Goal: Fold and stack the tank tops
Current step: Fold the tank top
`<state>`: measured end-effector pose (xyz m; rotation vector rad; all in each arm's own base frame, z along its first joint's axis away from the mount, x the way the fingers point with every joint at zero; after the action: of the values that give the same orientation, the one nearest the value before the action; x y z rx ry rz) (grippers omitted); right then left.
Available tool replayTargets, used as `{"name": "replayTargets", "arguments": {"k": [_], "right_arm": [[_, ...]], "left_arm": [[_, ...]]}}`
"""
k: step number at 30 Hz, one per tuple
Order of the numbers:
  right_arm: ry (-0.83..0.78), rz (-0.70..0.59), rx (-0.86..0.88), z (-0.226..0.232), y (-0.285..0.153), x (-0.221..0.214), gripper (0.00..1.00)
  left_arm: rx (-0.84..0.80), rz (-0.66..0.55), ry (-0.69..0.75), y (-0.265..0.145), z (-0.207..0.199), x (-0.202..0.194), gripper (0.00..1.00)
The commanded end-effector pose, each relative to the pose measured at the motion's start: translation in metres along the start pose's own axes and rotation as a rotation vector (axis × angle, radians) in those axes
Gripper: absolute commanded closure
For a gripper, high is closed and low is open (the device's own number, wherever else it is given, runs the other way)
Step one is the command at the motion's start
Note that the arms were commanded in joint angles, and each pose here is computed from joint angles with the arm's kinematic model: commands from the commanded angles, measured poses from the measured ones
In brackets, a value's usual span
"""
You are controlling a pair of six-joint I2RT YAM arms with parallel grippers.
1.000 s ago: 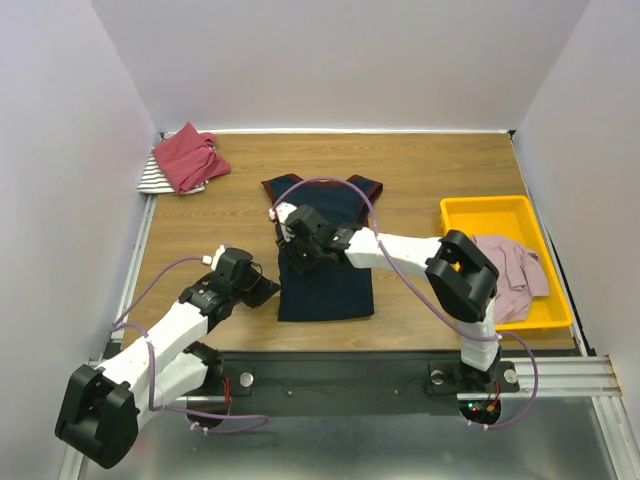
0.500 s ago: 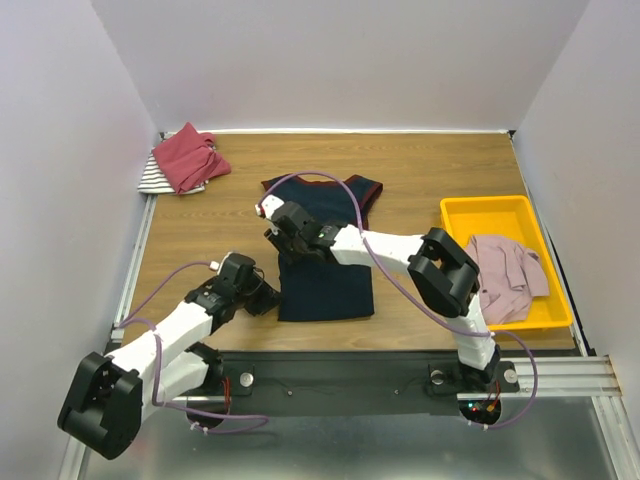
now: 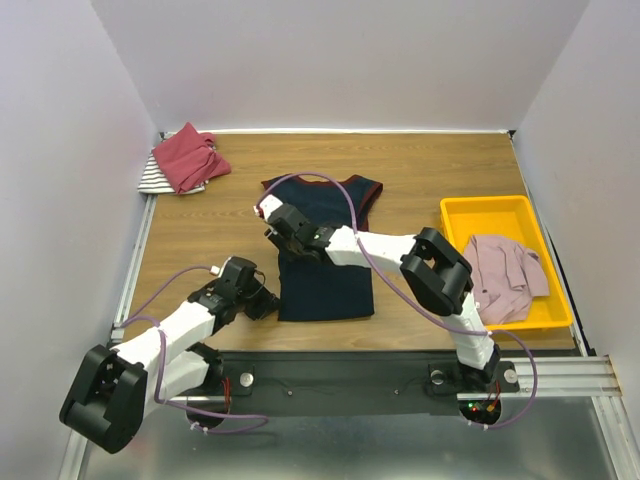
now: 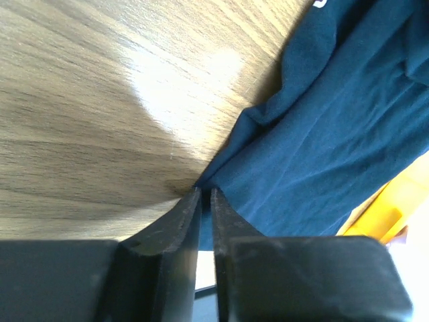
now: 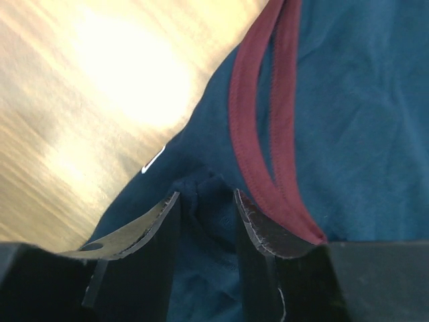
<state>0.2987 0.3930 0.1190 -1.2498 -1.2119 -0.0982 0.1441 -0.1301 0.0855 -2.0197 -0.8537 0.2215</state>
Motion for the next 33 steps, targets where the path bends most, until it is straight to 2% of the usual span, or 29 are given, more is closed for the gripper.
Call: {"name": "replayTargets", "arguments": {"k": [1,7,10,13,18,22,33], "right_arm": [[0.039,-0.115,-0.076,-0.015,-0.006,0.038,0.6],[0.077,-0.131,-0.126,-0.024,-0.005,0.045,0.57],[0.096,-0.151,-0.096,-0.028,-0.012,0.05,0.57],[0.076,-0.188,0.027,-0.021,-0.035,0.055,0.57],[-0.023,-0.196,0.068,0.003,-0.064,0.036,0.59],[-0.035,-0.178,0.101,0.011,-0.062,0.017,0.61],[-0.112,-0.161,0.088,0.023,-0.033,0.017,0.6]], "left_arm": [[0.027,0.005,0.002,0.002,0.01,-0.003,0.85],[0.029,0.0,0.005,0.001,0.011,-0.003,1.0],[0.03,0.001,0.009,0.001,0.012,-0.003,1.0],[0.031,0.0,0.017,0.001,0.011,-0.003,1.0],[0.026,-0.007,0.022,-0.001,0.009,-0.002,1.0],[0.027,-0.006,0.024,-0.001,0.009,-0.001,1.0],[0.028,-0.006,0.027,0.0,0.007,-0.001,1.0]]}}
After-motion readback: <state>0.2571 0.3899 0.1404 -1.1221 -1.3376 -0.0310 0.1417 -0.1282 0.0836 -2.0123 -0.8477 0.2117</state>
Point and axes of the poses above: each gripper's point midway between its finger pads, its own y axis out along the fingers, its own z axis along the line the jaws close on, x = y × z, the point moved 8 cm from there along -y, back along the fingers, and after that the axes turned 4 degrees about y, right-handed, at the moved point
